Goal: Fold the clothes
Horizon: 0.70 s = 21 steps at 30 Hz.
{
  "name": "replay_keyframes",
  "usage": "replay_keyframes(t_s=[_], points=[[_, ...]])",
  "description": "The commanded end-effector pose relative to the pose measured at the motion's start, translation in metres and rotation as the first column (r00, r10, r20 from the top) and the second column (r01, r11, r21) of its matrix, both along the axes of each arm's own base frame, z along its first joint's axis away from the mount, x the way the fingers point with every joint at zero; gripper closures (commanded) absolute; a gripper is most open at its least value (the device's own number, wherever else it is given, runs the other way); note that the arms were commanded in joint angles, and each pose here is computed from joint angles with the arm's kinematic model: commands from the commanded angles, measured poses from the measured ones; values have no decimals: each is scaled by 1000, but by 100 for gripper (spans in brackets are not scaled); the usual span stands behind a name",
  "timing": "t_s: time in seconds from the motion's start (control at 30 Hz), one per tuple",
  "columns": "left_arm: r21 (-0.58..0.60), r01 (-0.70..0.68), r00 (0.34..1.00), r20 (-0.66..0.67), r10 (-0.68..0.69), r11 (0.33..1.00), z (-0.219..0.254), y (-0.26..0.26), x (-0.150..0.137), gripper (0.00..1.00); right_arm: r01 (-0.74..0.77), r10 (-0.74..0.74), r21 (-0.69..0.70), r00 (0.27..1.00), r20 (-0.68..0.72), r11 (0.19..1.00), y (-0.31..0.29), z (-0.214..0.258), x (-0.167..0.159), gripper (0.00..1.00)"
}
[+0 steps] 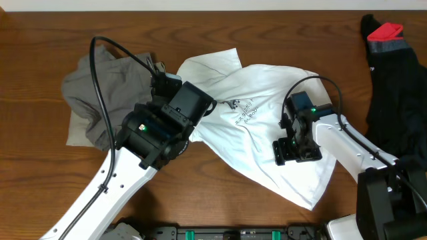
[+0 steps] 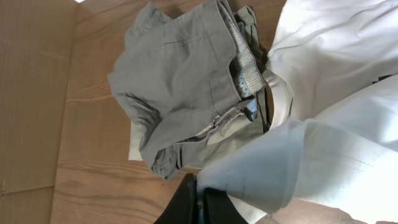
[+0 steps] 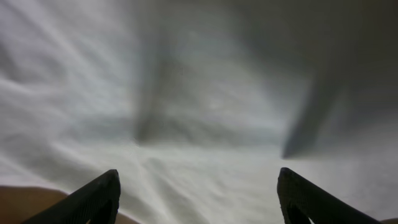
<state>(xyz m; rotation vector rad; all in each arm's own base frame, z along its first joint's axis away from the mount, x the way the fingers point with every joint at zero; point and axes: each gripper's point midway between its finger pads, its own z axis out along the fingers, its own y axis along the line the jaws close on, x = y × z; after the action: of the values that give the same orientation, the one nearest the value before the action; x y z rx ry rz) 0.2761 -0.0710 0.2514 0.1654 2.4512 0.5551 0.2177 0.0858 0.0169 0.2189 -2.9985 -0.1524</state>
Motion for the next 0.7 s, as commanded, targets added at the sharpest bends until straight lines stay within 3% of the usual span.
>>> replay_keyframes(t_s=[0.0, 0.17, 0.37, 0.67], points=[[20, -13, 1000, 26, 13, 1000, 7, 7, 1, 94, -55, 56, 105, 998, -1, 993, 17, 11, -6, 23], [49, -36, 997, 66, 32, 998, 13, 12, 5, 94, -123, 123, 161, 992, 11, 979, 33, 25, -18, 25], [44, -78, 993, 94, 74, 996, 17, 22, 11, 94, -178, 178, 0, 983, -54, 984, 29, 24, -48, 25], [37, -173, 980, 104, 168, 984, 18, 48, 17, 94, -187, 178, -91, 979, -98, 978, 45, 22, -80, 27]])
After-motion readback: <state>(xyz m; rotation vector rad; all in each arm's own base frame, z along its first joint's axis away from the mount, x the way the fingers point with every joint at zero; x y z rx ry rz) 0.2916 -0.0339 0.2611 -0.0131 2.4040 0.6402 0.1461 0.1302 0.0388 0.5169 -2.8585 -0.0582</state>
